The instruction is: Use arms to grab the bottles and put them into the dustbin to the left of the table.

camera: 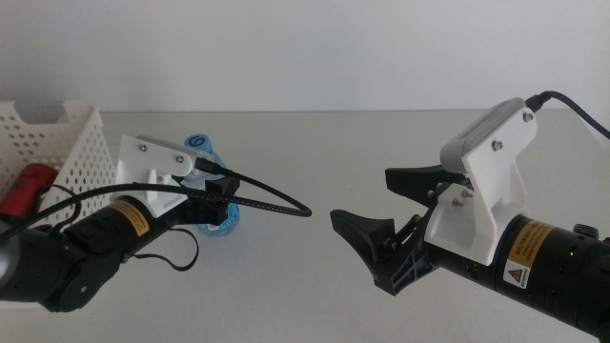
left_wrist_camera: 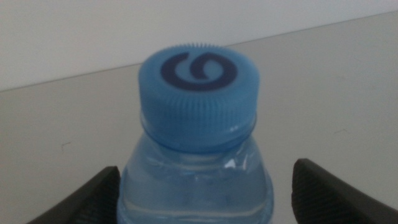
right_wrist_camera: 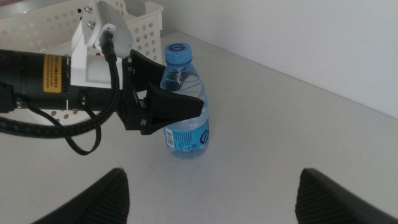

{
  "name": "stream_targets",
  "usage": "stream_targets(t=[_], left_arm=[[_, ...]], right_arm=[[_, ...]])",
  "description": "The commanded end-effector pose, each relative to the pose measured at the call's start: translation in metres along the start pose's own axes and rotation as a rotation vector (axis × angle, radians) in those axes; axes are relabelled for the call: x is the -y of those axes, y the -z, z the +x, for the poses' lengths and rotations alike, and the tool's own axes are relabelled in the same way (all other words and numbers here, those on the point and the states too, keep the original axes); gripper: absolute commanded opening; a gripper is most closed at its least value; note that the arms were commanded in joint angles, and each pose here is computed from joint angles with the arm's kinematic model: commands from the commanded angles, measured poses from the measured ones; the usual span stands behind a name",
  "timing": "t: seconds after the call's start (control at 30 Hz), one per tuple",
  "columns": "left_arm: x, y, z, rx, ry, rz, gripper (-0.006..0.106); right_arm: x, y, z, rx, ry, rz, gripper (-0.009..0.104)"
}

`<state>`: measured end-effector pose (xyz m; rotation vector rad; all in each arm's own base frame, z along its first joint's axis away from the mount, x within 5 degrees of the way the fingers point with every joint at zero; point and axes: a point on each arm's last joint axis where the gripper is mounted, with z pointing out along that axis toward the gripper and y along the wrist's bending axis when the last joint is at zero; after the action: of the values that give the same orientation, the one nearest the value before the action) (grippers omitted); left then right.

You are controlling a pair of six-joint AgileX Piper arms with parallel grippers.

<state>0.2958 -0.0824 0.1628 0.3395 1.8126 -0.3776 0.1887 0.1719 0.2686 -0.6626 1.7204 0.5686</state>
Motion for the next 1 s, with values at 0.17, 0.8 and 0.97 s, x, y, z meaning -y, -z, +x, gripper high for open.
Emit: stream_targets(t=[0.17, 0.8, 0.97], left_arm=[[-0.005, -0.016, -0.007, 0.188, 0.063, 0.005, 0.092], [-0.01, -0.024, -0.001, 0.168, 0.109, -0.025, 0.014], [-0.008, -0.005, -0.032, 0.146, 0.089, -0.063, -0.001]], right_arm=[[-0.001, 0.005, -0.02, 0.12, 0.017, -0.009, 0.071], [-0.001, 0.005, -0.02, 0.12, 0.017, -0.009, 0.071], [-0.001, 0.005, -0.02, 0.12, 0.017, -0.009, 0.071]])
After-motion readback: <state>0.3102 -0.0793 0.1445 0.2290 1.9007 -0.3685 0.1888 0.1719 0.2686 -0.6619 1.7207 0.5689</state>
